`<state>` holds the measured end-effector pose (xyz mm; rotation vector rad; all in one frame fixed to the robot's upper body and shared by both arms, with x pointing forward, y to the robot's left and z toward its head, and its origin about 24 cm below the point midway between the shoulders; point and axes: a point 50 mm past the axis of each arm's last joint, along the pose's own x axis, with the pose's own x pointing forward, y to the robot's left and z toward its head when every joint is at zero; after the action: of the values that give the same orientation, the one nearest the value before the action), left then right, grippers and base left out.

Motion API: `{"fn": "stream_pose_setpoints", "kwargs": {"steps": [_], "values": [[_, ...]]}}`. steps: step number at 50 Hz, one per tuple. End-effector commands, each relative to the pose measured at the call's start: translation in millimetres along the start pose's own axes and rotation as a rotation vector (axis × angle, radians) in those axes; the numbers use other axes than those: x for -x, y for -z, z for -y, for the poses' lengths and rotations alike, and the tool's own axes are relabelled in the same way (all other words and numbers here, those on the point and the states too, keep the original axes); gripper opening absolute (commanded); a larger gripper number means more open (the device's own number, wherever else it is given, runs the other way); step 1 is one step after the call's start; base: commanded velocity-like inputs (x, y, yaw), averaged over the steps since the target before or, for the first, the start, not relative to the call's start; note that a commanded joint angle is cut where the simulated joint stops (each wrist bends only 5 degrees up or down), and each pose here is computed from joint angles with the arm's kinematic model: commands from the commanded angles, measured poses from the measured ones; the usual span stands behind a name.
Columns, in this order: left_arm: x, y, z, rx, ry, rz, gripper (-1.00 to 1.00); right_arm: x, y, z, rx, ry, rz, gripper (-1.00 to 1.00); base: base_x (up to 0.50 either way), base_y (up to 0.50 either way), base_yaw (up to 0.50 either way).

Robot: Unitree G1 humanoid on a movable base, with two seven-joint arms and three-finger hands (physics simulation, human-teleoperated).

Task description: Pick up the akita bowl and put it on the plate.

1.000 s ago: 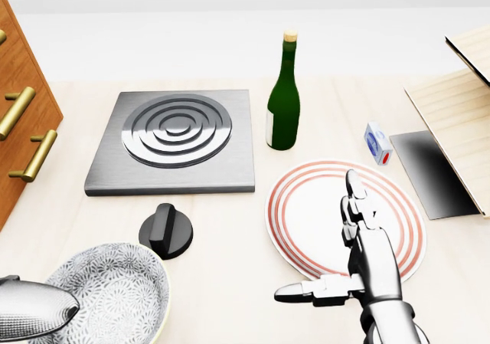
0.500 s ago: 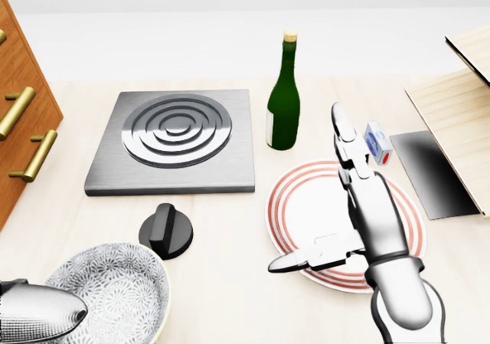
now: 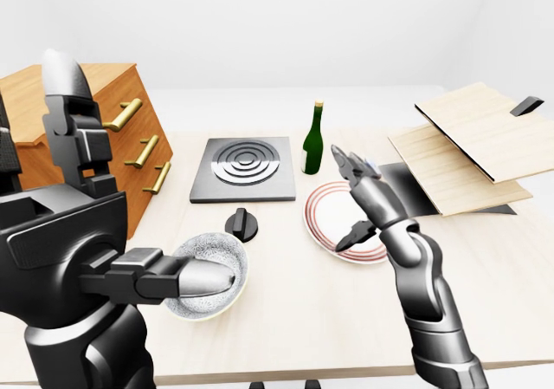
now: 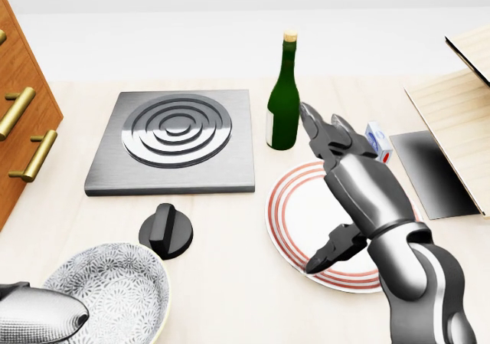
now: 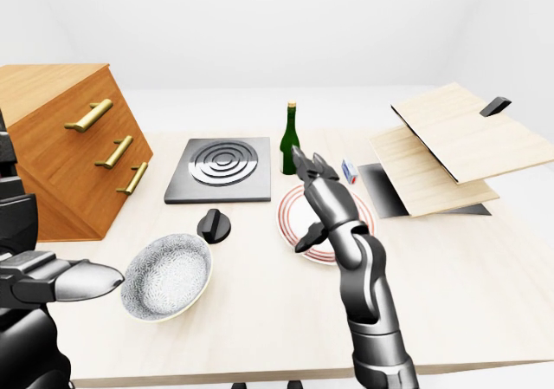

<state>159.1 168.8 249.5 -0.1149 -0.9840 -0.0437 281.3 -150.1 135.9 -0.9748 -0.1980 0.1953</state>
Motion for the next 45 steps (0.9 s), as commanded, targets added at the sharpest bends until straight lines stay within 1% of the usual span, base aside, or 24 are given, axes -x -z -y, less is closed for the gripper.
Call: {"fn": "stream_pose_setpoints", "kwargs": {"steps": [1, 2, 4, 5, 7, 9, 10, 12, 14, 17, 20, 22, 27, 30, 32, 34, 36, 38, 40, 45], "values": [[1.0, 1, 0, -0.003, 0.006, -0.011, 1.00, -3, 2, 8, 0.318, -0.029, -0.047, 1.00, 0.00, 0.00, 0.00], [0.8, 1, 0, -0.001, 0.004, -0.010, 1.00, -3, 2, 8, 0.327, -0.031, -0.041, 1.00, 0.00, 0.00, 0.00], [1.1, 3, 1, -0.004, 0.007, -0.016, 1.00, -3, 2, 6, 0.387, -0.050, -0.035, 1.00, 0.00, 0.00, 0.00], [1.2, 3, 0, -0.005, 0.008, -0.018, 1.00, -4, 2, 6, 0.413, -0.041, -0.031, 1.00, 0.00, 0.00, 0.00], [1.8, 5, 0, -0.008, 0.009, -0.028, 1.00, -5, 2, 8, 0.435, -0.042, -0.028, 1.00, 0.00, 0.00, 0.00], [0.9, 0, 0, 0.008, 0.004, -0.001, 1.00, -5, 3, 10, 0.447, -0.047, -0.039, 1.00, 0.00, 0.00, 0.00], [1.2, 0, 1, 0.009, 0.009, -0.005, 1.00, -5, 5, 11, 0.465, -0.043, -0.049, 1.00, 0.00, 0.00, 0.00], [1.3, 2, 1, 0.008, 0.011, -0.013, 1.00, -4, 4, 11, 0.466, -0.046, -0.051, 1.00, 0.00, 0.00, 0.00], [0.8, -1, 0, 0.012, 0.004, 0.002, 1.00, -5, 3, 11, 0.481, -0.039, -0.054, 1.00, 0.00, 0.00, 0.00], [1.5, 2, 0, 0.011, 0.006, -0.015, 1.00, -6, 1, 12, 0.477, -0.036, -0.047, 1.00, 0.00, 0.00, 0.00], [1.0, -1, 1, 0.013, 0.007, -0.001, 1.00, -7, 0, 11, 0.454, -0.035, -0.040, 1.00, 0.00, 0.00, 0.00], [1.1, 0, 1, 0.011, 0.011, -0.007, 1.00, -7, 1, 11, 0.464, -0.029, -0.043, 1.00, 0.00, 0.00, 0.00], [0.9, -1, 1, 0.009, 0.007, 0.001, 1.00, -7, -2, 6, 0.461, -0.033, -0.033, 1.00, 0.00, 0.00, 0.00], [1.6, 2, 1, 0.007, 0.009, -0.017, 1.00, -9, -3, 2, 0.475, -0.032, -0.030, 1.00, 0.00, 0.00, 0.00], [1.6, 2, 1, 0.005, 0.009, -0.014, 1.00, -9, -8, -2, 0.450, -0.039, -0.014, 1.00, 0.00, 0.00, 0.00], [0.8, -2, 1, 0.009, 0.006, 0.007, 1.00, -9, -14, -5, 0.454, -0.040, 0.006, 1.00, 0.00, 0.00, 0.00], [1.2, -1, 0, 0.007, 0.006, -0.002, 1.00, -9, -22, -6, 0.461, -0.044, 0.025, 1.00, 0.00, 0.00, 0.00], [1.4, 0, 0, 0.007, 0.006, -0.007, 1.00, -10, -30, -5, 0.441, -0.033, 0.053, 1.00, 0.00, 0.00, 0.00], [1.4, 2, 0, 0.010, 0.004, -0.012, 1.00, -5, -49, -11, 0.438, -0.054, 0.105, 1.00, 0.00, 0.00, 0.00], [0.3, -1, -2, 0.019, -0.009, 0.003, 1.00, 5, -75, -25, 0.423, -0.081, 0.175, 1.00, 0.00, 0.00, 0.00]]}}
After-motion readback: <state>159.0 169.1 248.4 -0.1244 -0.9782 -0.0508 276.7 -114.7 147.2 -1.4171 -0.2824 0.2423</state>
